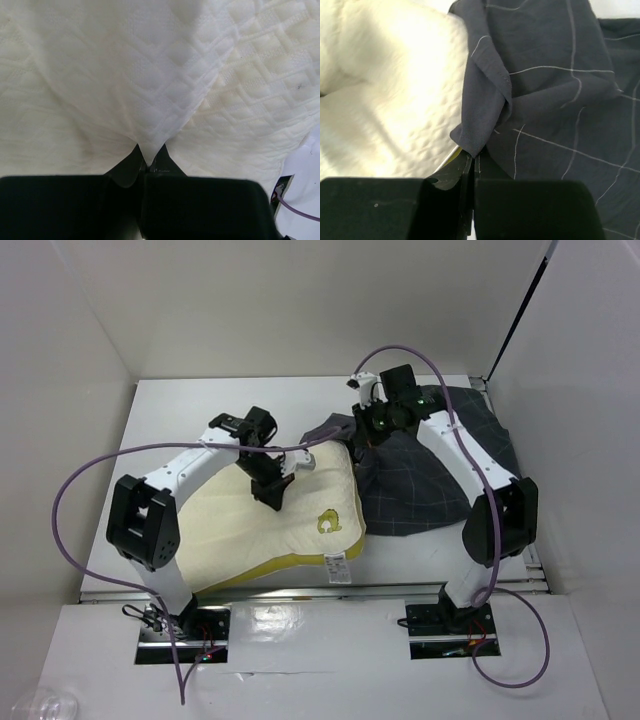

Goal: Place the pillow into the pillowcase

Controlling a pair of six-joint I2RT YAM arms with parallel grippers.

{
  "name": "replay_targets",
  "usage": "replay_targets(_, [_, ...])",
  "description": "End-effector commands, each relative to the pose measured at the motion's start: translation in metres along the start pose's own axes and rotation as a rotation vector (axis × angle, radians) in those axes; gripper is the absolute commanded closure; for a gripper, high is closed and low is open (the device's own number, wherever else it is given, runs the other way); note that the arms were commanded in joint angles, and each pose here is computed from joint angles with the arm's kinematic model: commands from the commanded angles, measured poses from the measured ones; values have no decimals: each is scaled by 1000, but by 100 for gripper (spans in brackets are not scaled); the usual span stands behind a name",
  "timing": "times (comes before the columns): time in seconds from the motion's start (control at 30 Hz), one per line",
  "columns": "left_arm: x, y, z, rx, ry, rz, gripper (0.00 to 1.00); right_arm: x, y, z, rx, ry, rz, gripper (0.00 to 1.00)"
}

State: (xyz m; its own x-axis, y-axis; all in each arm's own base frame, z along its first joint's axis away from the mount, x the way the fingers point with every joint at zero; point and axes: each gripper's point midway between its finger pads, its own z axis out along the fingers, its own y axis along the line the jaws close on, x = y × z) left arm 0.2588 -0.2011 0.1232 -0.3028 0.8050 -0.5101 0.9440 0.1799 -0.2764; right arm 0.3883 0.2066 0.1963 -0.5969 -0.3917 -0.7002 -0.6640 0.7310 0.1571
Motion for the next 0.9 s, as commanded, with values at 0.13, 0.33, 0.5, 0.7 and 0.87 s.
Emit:
replay_targets(0.13, [-37,28,-5,-31,-97,40,100,5,30,-19,-85,-30,-51,100])
replay_targets(0.33, [-45,52,-12,-62,-119,21,100,23,32,-19,-93,11,-52,100])
replay_targets(0.5, [-41,75,-25,-100,-138,-28,100,33,33,-17,-98,37,-49,100])
replay_targets(0.7, [-32,88,-28,-101,-144,-80,100,33,36,-16,-104,38,-65,99])
replay_targets(0.87, [-28,95,-25,-114,-143,-107,100,35,38,-17,-118,44,-61,99])
